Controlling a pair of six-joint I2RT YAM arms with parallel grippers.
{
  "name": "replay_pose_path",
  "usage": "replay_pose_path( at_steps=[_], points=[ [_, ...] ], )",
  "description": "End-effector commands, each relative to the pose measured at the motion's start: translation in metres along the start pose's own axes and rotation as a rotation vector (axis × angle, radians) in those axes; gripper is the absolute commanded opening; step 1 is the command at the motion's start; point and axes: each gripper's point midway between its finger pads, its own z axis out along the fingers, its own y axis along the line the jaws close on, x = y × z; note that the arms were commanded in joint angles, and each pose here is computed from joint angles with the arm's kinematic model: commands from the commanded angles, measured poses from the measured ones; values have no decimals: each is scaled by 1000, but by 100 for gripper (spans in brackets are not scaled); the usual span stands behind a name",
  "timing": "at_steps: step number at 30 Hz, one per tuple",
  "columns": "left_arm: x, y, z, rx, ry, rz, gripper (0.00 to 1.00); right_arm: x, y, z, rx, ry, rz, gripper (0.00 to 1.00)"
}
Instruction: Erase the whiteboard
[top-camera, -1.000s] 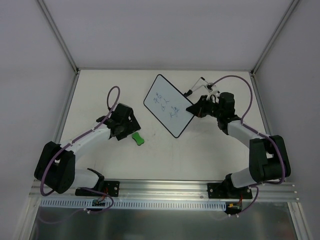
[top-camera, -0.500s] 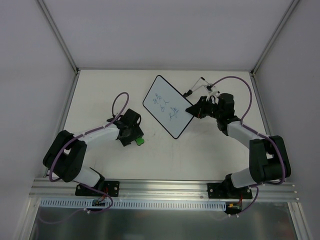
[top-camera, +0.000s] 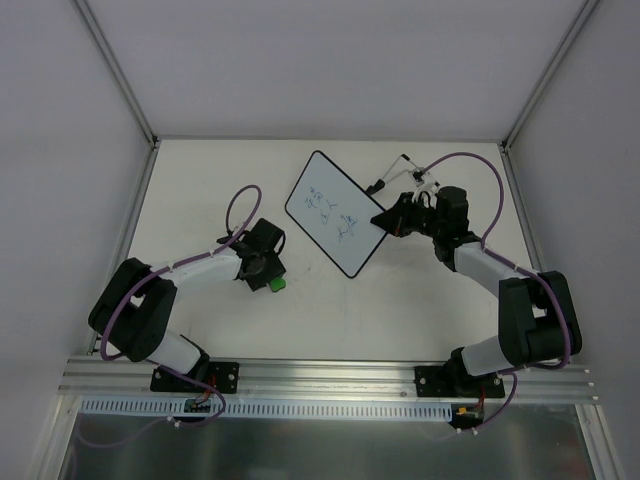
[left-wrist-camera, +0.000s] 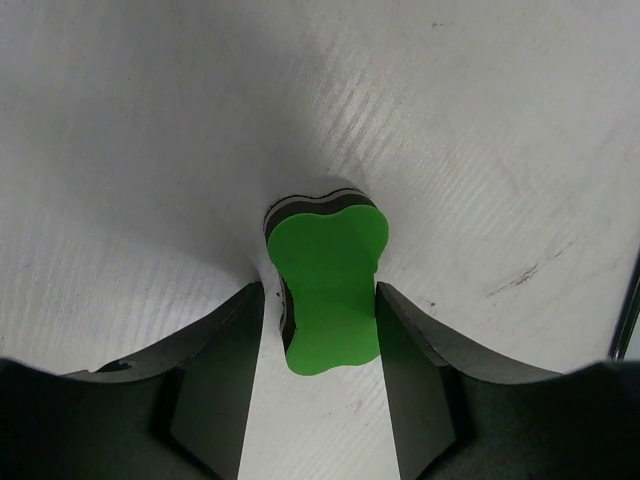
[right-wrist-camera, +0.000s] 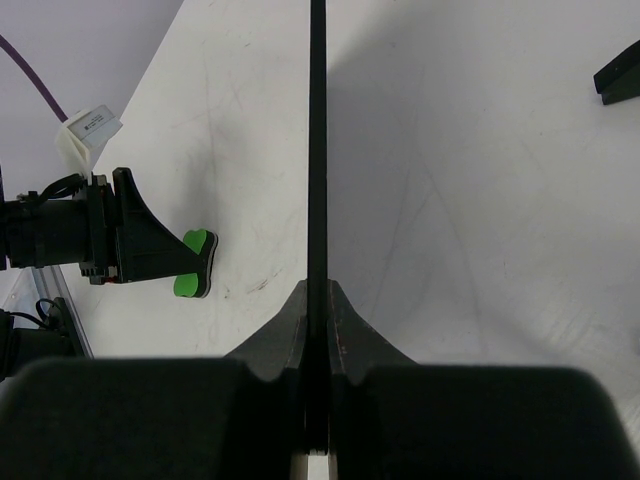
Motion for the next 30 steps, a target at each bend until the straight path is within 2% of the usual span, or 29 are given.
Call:
replay_pose_path(
  at_steps=[1, 13, 17, 30],
  points=[
    [-5, -6, -2, 1, -29, -2, 48, -6, 9, 1, -43, -25, -64, 0],
    [-13, -9, -4, -13, -48, 49, 50, -3, 8, 1, -40, -14, -65, 0],
    [-15, -11, -6, -16, -47, 56, 47, -4, 8, 1, -41, -15, -63, 0],
    [-6, -3, -2, -57, 0, 68, 45, -3, 7, 1, -38, -13, -62, 0]
  ],
)
